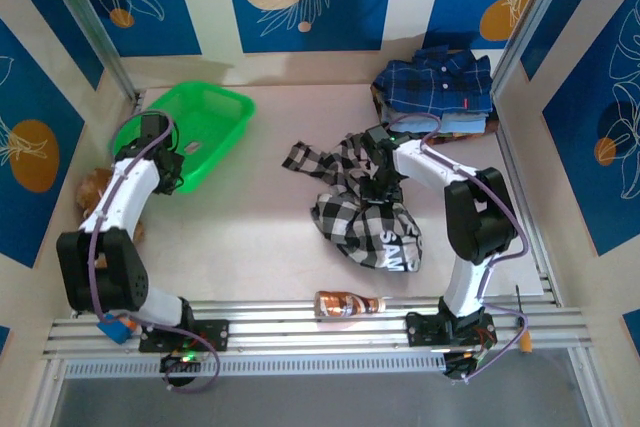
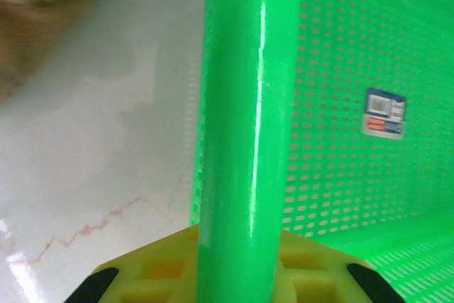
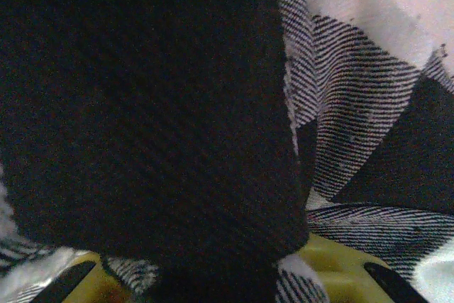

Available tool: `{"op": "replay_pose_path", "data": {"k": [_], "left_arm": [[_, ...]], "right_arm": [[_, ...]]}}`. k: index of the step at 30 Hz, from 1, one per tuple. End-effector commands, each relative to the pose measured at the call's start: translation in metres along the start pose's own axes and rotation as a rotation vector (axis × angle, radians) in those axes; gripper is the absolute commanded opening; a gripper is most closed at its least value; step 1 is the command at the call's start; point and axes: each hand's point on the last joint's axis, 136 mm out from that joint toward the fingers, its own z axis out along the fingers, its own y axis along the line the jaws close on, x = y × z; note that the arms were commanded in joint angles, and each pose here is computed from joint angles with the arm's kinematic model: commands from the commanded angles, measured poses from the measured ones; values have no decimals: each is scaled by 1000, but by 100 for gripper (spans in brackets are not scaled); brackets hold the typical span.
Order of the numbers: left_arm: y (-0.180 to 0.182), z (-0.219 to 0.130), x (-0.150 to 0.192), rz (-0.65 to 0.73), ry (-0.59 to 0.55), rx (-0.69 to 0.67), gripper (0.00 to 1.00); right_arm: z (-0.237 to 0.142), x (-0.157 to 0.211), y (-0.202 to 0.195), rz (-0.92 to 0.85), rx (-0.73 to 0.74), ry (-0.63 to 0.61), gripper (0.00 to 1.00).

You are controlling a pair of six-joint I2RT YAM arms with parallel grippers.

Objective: Fold and stack the long sleeve shirts

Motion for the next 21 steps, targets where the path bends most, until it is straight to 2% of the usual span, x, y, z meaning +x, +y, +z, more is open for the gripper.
{"op": "replay_pose_path", "data": {"k": [1,7,13,15,16,17,18,19,21], "left_arm": [[25,-21,-32,-320,-199,-70,0],[11,-15,-47,-441,-270,-93,0],[-26,18,-48,-415,-239,-36,0],[-41,28,-45,-399,-215,-6,0],[-48,33,-41,-399,-191,13,3],[-54,38,-38,-400,-172,31,18],[-61,44,-33,-396,-149,60,43],[-66,48,-28,-397,-120,80,62],[-81,48,-22,-367,-76,130,84]], "right_arm": [[-5,-12,16,-49,-73,-8,27],[-2,-15,22,-68,-100,9,26],[-8,-11,19,-63,-114,9,26],[-11,-11,21,-76,-132,2,30],[-12,-12,22,-88,-136,-2,35],[-15,-13,23,-95,-137,-5,42],[-17,-15,22,-100,-131,-10,50],[-20,-18,19,-96,-125,-17,58],[-32,-25,14,-74,-140,-38,67]]}}
